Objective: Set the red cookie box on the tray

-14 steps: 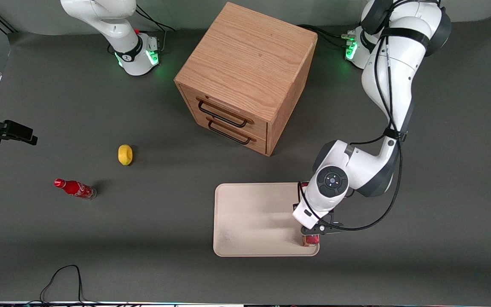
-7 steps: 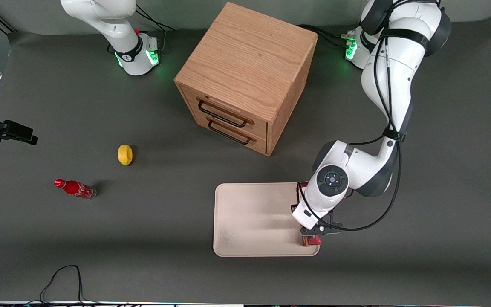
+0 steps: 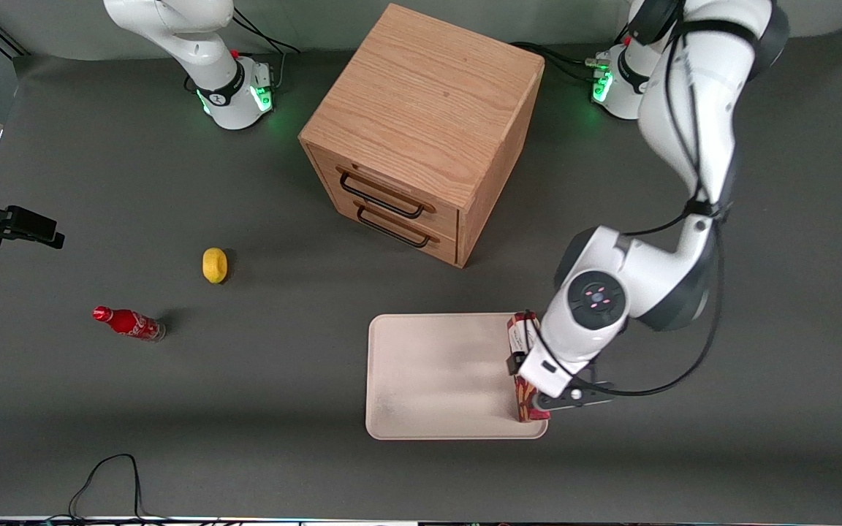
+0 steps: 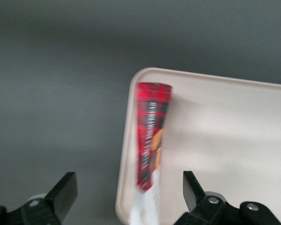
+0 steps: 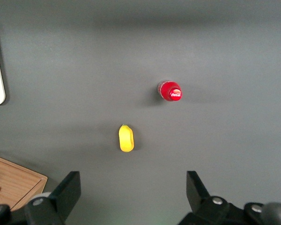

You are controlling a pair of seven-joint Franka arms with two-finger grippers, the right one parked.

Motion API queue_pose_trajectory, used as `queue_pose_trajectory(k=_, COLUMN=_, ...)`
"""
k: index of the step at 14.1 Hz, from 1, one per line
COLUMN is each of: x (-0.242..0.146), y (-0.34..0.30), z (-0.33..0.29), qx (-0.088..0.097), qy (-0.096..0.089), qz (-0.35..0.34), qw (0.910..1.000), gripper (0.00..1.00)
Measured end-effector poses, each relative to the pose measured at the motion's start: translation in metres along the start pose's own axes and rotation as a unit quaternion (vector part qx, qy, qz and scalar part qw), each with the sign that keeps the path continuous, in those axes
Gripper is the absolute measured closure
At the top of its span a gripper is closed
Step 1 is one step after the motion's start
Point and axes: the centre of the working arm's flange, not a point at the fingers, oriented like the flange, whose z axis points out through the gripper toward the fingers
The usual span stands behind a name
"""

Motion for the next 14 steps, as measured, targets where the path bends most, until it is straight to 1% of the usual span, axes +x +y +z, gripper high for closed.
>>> queue_pose_trajectory(k=2, x=0.000, y=-0.021, z=-0.071, qx=0.009, qy=0.006, qz=-0.012, qw=0.9999, gripper=0.00)
queue_pose_trajectory(k=4, x=-0.011, y=-0.034, z=-0.132, qx=0.016, qy=0.012, qz=-0.017, qw=0.9997, gripper=0.00)
queue_pose_trajectory(k=6, x=-0.025, y=-0.042, z=-0.178, qx=0.019, qy=0.018, qz=-0.018, qw=0.9995, gripper=0.00)
queue_pose_trajectory(k=8, x=-0.037, y=-0.051, z=-0.210, qx=0.026, qy=0.017, qz=-0.021, qw=0.9993, gripper=0.00)
queue_pose_trajectory(k=9, x=-0.042, y=-0.056, z=-0.221, qx=0.031, qy=0.012, qz=-0.022, qw=0.9992, gripper=0.00)
queue_pose_trajectory(k=10, x=-0.046, y=-0.064, z=-0.228, qx=0.038, qy=0.003, qz=-0.019, qw=0.9991, gripper=0.00)
queue_pose_trajectory(k=11, x=-0.045, y=-0.077, z=-0.231, qx=0.041, qy=-0.009, qz=-0.011, qw=0.9990, gripper=0.00)
queue_pose_trajectory(k=12, x=-0.040, y=-0.095, z=-0.233, qx=0.038, qy=-0.022, qz=-0.002, qw=0.9990, gripper=0.00)
queue_pose_trajectory(k=14, x=-0.027, y=-0.139, z=-0.234, qx=0.029, qy=-0.040, qz=0.010, qw=0.9987, gripper=0.00)
